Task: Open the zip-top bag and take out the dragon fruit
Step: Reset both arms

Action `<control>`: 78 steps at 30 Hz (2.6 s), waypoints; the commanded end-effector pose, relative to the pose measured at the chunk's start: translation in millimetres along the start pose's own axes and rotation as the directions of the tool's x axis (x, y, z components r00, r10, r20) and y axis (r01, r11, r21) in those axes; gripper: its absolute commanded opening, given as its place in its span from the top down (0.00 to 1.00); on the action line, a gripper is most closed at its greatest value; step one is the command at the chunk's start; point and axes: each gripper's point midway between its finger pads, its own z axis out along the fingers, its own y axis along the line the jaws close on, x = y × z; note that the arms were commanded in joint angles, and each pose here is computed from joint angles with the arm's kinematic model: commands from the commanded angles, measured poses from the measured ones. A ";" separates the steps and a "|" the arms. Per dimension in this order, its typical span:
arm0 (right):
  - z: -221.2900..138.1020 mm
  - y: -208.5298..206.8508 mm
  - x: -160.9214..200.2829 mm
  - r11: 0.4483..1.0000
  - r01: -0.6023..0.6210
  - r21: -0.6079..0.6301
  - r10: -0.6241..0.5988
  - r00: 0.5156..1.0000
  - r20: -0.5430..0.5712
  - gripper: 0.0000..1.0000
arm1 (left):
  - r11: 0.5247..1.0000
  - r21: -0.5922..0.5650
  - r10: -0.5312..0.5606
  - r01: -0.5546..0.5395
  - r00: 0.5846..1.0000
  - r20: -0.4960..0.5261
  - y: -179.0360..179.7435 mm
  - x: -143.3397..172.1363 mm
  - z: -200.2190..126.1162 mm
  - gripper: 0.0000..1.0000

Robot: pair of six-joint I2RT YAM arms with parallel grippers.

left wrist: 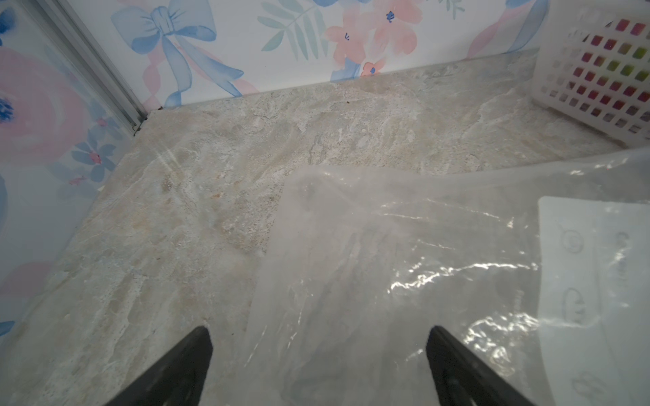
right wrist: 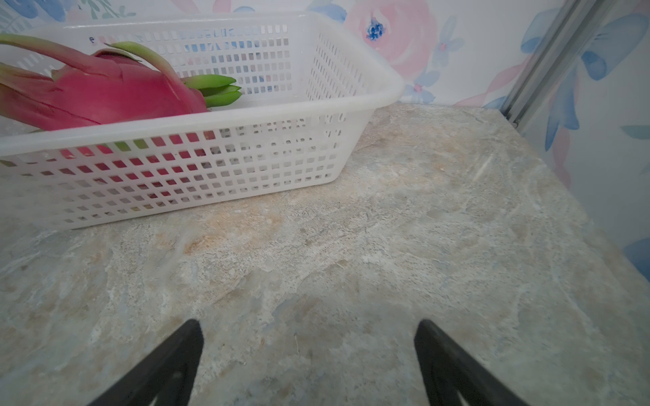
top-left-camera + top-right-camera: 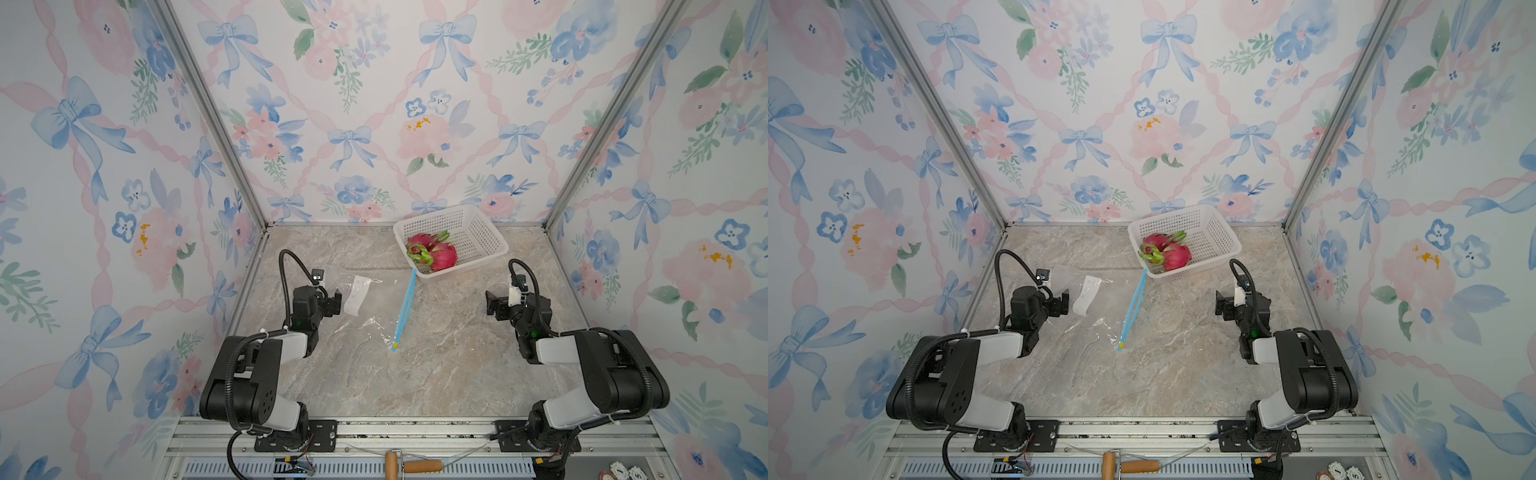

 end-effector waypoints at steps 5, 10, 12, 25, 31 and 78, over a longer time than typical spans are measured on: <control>2.0 0.2 -11.8 1.000 0.019 0.007 -0.019 0.999 0.033 0.04 | 0.998 0.052 0.017 -0.024 0.991 0.130 -6.9 -19.3 -6.5 0.02; 1.9 0.4 -11.8 1.000 0.019 0.007 -0.019 0.999 0.033 0.04 | 0.999 0.044 -0.006 -0.003 0.981 0.193 -2.5 -18.5 -19.7 0.02; 1.9 0.4 -11.7 1.000 0.019 0.007 -0.019 0.999 0.033 0.04 | 0.999 0.036 -0.021 0.014 0.977 0.210 1.3 -17.7 -23.5 0.02; -2.4 0.2 -11.5 0.999 0.030 0.030 -0.032 0.998 0.053 0.04 | 1.000 -0.008 -0.003 0.005 0.963 0.268 1.0 -12.0 -36.4 0.02; -14.6 6.8 -12.1 0.997 0.062 0.043 -0.067 0.992 0.111 0.04 | 0.989 -0.138 -0.006 0.050 0.953 0.303 14.9 -8.6 -45.6 0.02; 7.4 -21.1 -10.7 0.990 -0.023 0.138 0.024 1.000 -0.008 0.04 | 0.994 -0.030 -0.100 0.108 0.975 0.197 23.4 -5.2 -15.2 0.02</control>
